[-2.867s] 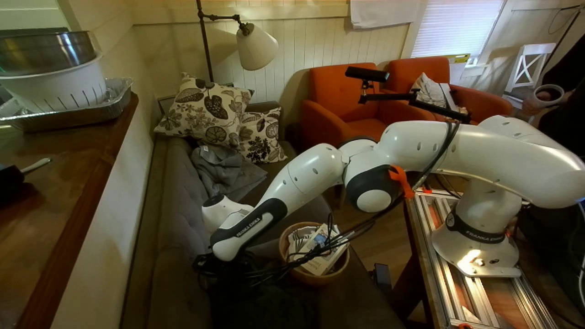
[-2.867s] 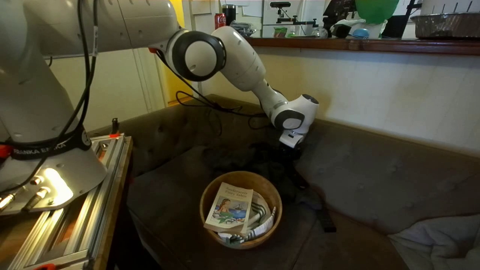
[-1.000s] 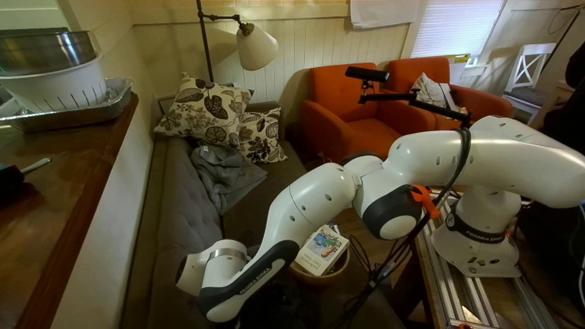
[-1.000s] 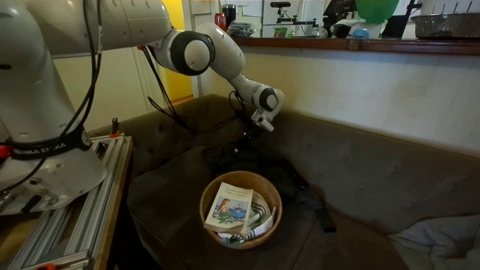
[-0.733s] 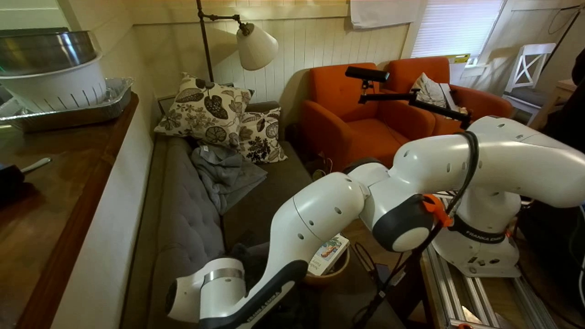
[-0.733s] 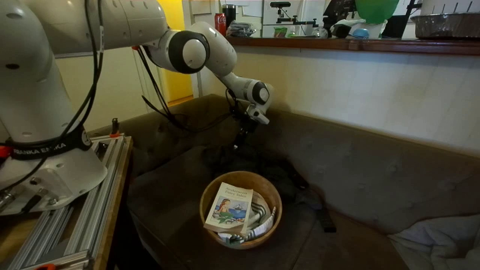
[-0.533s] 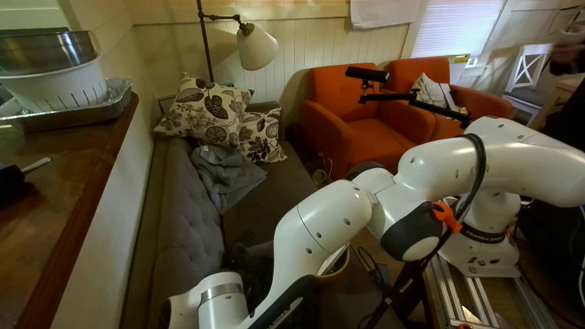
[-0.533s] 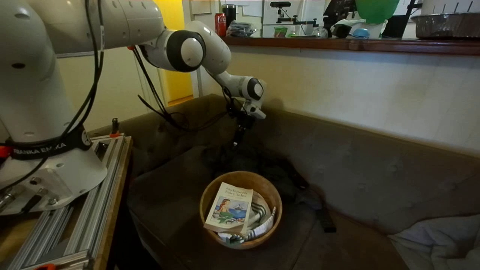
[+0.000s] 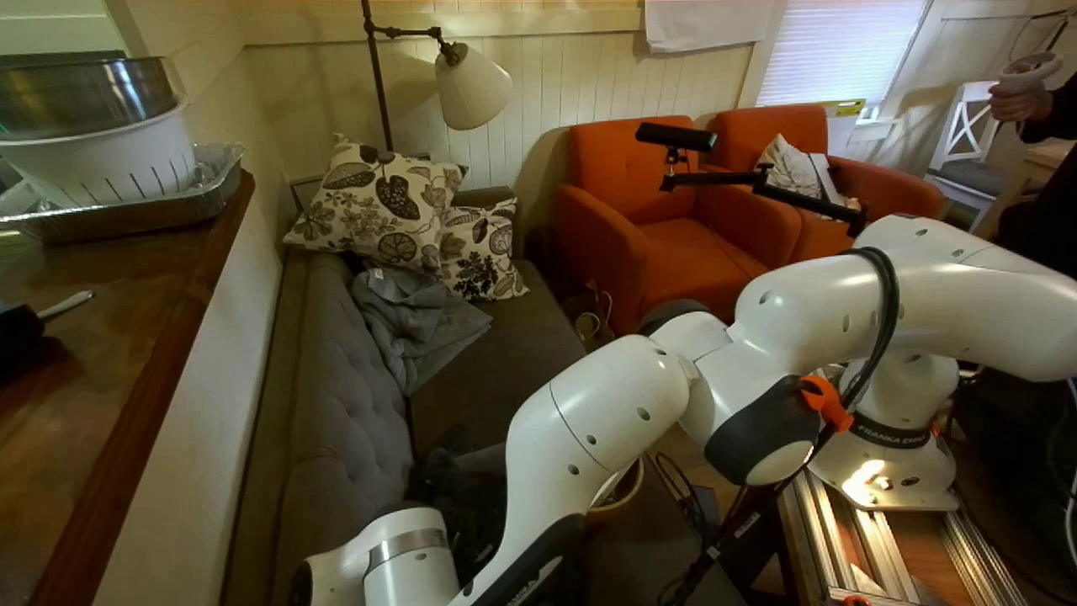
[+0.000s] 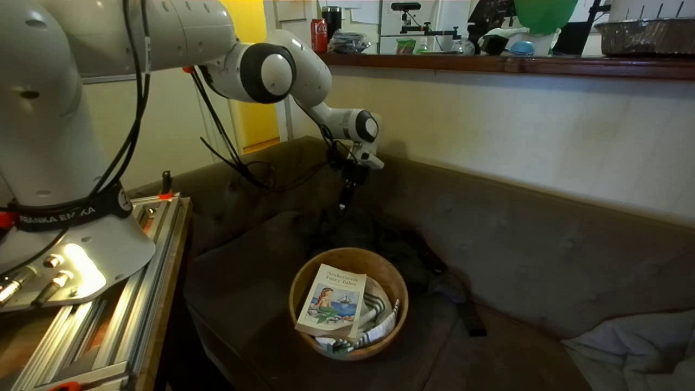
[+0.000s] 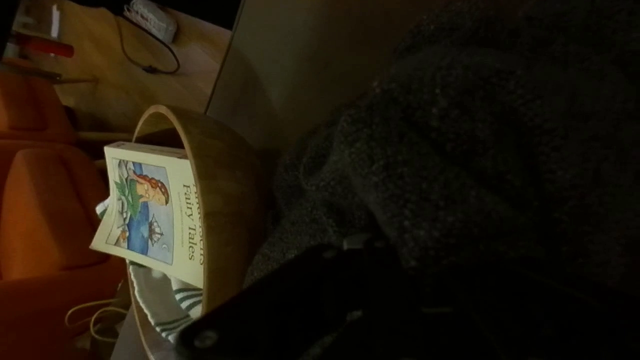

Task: Unfold the blanket

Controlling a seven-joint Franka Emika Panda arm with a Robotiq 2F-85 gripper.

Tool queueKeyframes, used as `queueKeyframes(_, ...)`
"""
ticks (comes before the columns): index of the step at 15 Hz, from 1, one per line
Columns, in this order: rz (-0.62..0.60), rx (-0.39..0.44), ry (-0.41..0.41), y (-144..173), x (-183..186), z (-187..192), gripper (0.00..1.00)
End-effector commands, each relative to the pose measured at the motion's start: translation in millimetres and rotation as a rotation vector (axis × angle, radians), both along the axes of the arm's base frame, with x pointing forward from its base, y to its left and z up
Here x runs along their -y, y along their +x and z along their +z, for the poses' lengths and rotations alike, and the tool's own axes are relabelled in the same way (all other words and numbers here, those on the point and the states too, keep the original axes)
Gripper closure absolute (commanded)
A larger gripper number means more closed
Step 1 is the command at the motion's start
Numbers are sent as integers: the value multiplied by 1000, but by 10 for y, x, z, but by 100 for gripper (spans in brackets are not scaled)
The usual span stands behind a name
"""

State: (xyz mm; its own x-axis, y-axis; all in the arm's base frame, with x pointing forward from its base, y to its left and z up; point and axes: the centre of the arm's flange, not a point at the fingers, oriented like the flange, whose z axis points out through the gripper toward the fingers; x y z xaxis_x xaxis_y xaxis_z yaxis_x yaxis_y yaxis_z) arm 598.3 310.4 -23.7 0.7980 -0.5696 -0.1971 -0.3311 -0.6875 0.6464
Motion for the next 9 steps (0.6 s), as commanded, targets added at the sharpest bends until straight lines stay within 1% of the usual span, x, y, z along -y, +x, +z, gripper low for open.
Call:
queueKeyframes(1,171,65,-44,149,-858,47,99)
queueKeyframes(2,218,80,-47,102,-1050,91,99)
queueKeyframes(4,322,98,-43,-92,-1488,151,99)
queueKeyframes(6,429,102,-40,-258,-1881,216,99)
queueKeyframes(9,594,102,-38,-445,-2307,336,99)
